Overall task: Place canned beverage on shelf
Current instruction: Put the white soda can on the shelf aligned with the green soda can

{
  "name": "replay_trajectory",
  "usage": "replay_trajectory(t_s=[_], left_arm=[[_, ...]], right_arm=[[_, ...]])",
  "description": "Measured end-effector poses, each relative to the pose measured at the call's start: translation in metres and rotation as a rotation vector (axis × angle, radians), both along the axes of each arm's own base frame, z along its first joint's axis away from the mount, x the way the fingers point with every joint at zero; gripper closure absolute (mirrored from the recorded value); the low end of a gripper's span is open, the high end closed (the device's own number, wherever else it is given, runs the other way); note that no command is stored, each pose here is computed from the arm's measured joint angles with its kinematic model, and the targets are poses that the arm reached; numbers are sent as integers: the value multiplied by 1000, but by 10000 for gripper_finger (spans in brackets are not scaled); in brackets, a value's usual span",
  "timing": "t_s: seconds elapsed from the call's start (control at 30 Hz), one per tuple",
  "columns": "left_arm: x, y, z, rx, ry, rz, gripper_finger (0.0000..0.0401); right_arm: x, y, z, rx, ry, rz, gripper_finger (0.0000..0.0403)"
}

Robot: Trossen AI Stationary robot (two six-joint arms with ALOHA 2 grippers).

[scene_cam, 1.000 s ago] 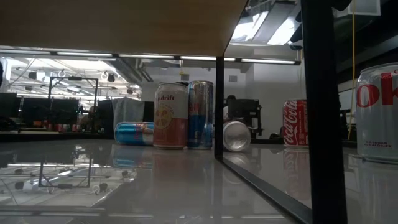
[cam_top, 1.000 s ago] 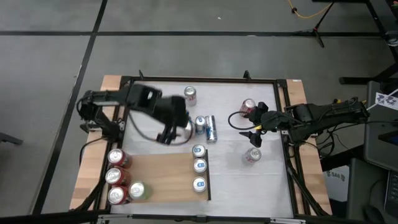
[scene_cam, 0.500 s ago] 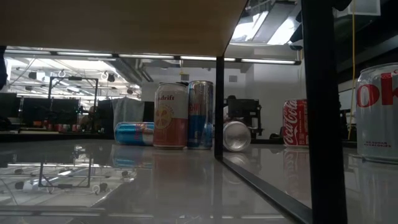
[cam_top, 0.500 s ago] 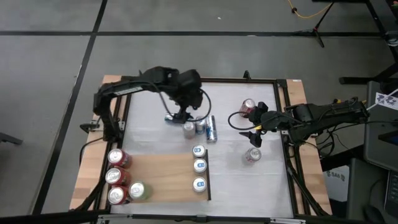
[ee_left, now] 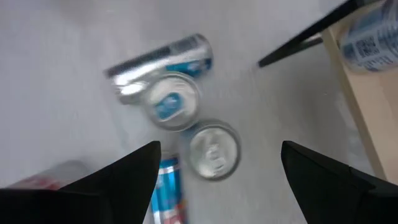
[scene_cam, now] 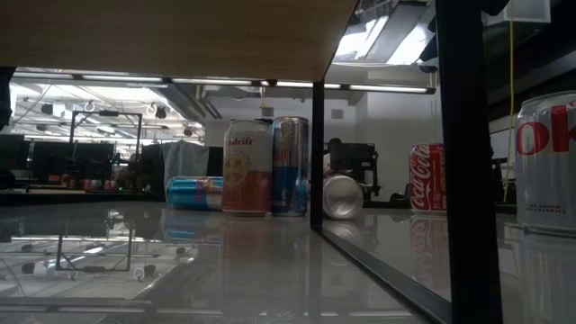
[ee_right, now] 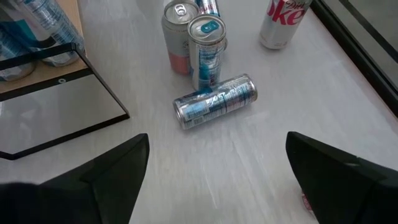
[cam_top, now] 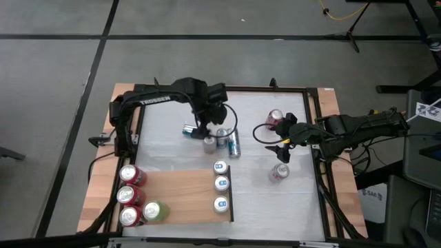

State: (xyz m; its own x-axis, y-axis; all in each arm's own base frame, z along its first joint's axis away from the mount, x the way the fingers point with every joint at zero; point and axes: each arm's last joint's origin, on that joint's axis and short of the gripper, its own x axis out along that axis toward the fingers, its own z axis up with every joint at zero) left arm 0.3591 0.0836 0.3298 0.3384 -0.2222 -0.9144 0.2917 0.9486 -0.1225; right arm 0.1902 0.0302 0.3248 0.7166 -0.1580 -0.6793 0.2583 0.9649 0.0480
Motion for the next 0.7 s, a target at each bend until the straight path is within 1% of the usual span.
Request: replay_trajectory(t_s=[0.1,0.23,0.33,0.43,0.53,0.7], left_arm=[[1,-3,-21,-25,41,-13,79],[1,-6,-48,-5,83,-19,79],[3,-9,-60,-1,85,-26,79],[3,-12,-65,46,94,-23,79],[5,-13,-64,89,86,-20,79],[8,-19,-64,97,72,-34,79]], right_arm=[[0,0,0,1,0,-1,35],[0,0,0,1,-1,-2,35],[0,0,0,1,-1,-2,35],[0,0,0,0,-1,-2,35],[0,0,0,0,-1,-2,35],[0,0,0,0,-1,-3,35]])
